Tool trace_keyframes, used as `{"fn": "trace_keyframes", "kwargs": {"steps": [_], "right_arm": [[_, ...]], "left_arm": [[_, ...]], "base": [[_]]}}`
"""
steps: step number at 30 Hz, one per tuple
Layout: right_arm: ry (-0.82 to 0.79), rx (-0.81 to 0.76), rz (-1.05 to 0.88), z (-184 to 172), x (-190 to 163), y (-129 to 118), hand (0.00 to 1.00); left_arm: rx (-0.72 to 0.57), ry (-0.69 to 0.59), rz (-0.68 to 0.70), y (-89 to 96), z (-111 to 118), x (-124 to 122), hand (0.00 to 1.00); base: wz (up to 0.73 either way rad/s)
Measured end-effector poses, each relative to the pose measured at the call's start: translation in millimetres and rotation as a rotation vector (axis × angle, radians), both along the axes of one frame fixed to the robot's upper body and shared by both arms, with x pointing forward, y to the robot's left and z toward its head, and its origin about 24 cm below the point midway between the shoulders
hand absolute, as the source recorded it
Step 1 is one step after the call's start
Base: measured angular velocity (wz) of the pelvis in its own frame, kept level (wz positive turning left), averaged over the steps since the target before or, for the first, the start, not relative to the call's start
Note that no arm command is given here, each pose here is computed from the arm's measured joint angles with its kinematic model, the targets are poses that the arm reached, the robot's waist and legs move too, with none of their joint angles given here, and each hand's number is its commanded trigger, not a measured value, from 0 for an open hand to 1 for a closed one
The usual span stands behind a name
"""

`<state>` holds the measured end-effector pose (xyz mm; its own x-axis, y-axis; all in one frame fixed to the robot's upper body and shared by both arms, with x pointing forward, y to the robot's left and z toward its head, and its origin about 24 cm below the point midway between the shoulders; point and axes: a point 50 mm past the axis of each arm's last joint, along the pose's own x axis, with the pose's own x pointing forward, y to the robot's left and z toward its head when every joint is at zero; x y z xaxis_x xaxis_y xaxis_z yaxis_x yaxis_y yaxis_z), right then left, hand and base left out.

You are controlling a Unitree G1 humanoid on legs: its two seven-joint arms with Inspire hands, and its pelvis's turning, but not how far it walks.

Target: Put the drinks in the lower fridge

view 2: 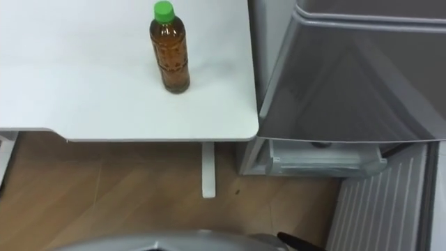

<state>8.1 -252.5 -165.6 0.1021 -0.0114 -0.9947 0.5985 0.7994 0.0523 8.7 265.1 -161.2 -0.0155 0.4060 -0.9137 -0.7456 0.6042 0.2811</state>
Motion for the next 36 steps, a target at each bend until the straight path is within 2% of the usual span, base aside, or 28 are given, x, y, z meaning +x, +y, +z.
{"fn": "trace_keyframes", "kwargs": {"steps": [2, 7, 9, 12, 14, 17, 19, 20, 22, 23, 25, 26, 28, 32, 36], "right_arm": [[0.019, -0.008, 0.004, 0.3, -2.8, -1.5, 0.00], [0.050, -0.052, 0.027, -0.5, -2.2, -1.1, 0.00], [0.056, -0.067, 0.050, 0.0, -2.4, -3.4, 0.00], [0.051, -0.092, 0.097, 0.9, -1.0, -6.5, 0.00], [0.043, -0.109, 0.121, 1.7, -1.9, -9.1, 0.00], [0.029, -0.141, 0.174, 2.6, 2.3, -11.8, 0.00], [0.028, -0.160, 0.183, 3.0, 2.1, -12.9, 0.00], [0.025, -0.164, 0.190, 3.1, 2.8, -13.2, 0.00], [0.008, -0.174, 0.210, 3.0, 5.2, -12.7, 0.00], [0.006, -0.174, 0.213, 3.0, 5.3, -12.6, 0.00], [-0.002, -0.177, 0.222, 2.9, 6.4, -12.0, 0.00], [-0.005, -0.178, 0.223, 2.8, 6.3, -11.7, 0.00], [-0.014, -0.178, 0.222, 2.3, 6.2, -10.0, 0.00], [-0.038, -0.164, 0.229, 2.5, 7.2, -9.3, 0.00], [-0.043, -0.137, 0.219, 1.6, 6.6, -7.3, 0.00]], "left_arm": [[0.002, -0.007, 0.097, 0.6, 0.3, -3.3, 0.00], [-0.012, -0.094, 0.549, 5.4, 2.9, -8.7, 0.00], [-0.002, -0.119, 0.624, 7.7, 4.3, -7.0, 0.00], [0.041, -0.158, 0.648, 16.0, 10.4, 4.6, 0.00], [0.088, -0.196, 0.641, 23.9, 17.4, 16.6, 0.00], [0.201, -0.306, 0.596, 42.3, 40.7, 49.2, 0.00], [0.325, -0.418, 0.509, 55.2, 69.7, 79.3, 0.00], [0.366, -0.445, 0.486, 58.0, 78.2, 86.1, 0.00], [0.539, -0.548, 0.388, 66.9, 111.0, 109.8, 0.00], [0.574, -0.574, 0.369, 68.1, 118.6, 114.7, 0.00], [0.686, -0.645, 0.285, 67.5, 141.9, 129.6, 0.00], [0.707, -0.662, 0.270, 66.7, 147.1, 132.5, 0.00], [0.759, -0.770, 0.235, 63.0, 171.4, 144.0, 0.00], [0.805, -0.914, 0.179, 54.2, 200.1, 156.4, 0.00], [0.831, -1.068, 0.054, 39.4, 227.6, 168.5, 0.00]], "base": [[0.02], [0.00], [0.00], [0.00], [0.00], [0.01], [0.00], [0.00], [0.00], [0.00], [0.00], [0.00], [0.05], [0.04], [0.00]]}}
